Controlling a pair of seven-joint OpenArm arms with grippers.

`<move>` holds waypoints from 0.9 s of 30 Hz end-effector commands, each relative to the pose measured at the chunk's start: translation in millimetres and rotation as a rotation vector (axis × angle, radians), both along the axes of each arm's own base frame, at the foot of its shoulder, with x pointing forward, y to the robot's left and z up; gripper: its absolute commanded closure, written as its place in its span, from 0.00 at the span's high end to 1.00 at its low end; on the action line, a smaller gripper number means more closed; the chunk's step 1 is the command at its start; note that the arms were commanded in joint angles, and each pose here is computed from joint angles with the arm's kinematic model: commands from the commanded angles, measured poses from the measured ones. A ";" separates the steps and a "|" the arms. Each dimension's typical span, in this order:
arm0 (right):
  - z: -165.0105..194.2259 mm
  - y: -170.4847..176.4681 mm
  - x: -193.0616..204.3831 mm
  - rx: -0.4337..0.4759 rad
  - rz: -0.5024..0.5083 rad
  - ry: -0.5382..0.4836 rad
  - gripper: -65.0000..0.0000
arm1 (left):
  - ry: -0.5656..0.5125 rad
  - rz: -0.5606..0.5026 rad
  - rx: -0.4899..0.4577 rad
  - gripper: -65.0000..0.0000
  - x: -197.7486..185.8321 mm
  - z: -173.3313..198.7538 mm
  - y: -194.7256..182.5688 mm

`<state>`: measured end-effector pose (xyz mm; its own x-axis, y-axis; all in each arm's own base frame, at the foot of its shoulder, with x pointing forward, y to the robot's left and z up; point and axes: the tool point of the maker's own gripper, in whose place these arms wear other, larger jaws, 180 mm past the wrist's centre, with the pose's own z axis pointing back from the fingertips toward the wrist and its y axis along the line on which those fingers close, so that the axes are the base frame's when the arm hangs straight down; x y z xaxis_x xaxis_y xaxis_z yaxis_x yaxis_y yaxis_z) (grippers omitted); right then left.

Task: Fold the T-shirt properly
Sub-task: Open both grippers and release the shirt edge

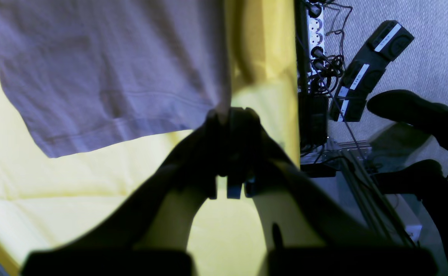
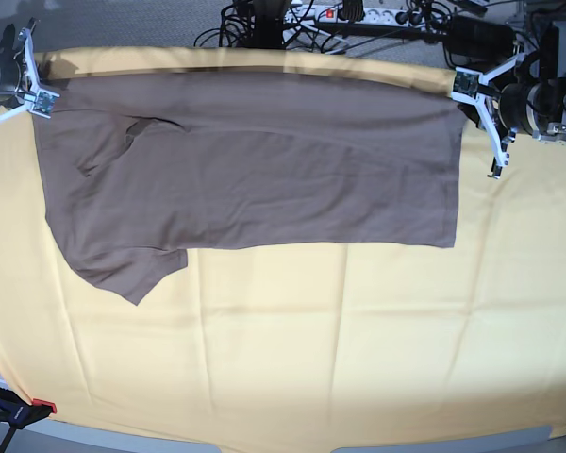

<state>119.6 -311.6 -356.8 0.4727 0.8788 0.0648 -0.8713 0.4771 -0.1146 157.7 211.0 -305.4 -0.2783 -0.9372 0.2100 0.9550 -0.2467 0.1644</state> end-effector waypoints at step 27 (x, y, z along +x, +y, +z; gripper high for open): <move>-0.7 -0.6 -23.5 -0.006 -0.012 0.093 0.45 | 0.113 0.127 0.034 0.19 -13.0 9.7 14.3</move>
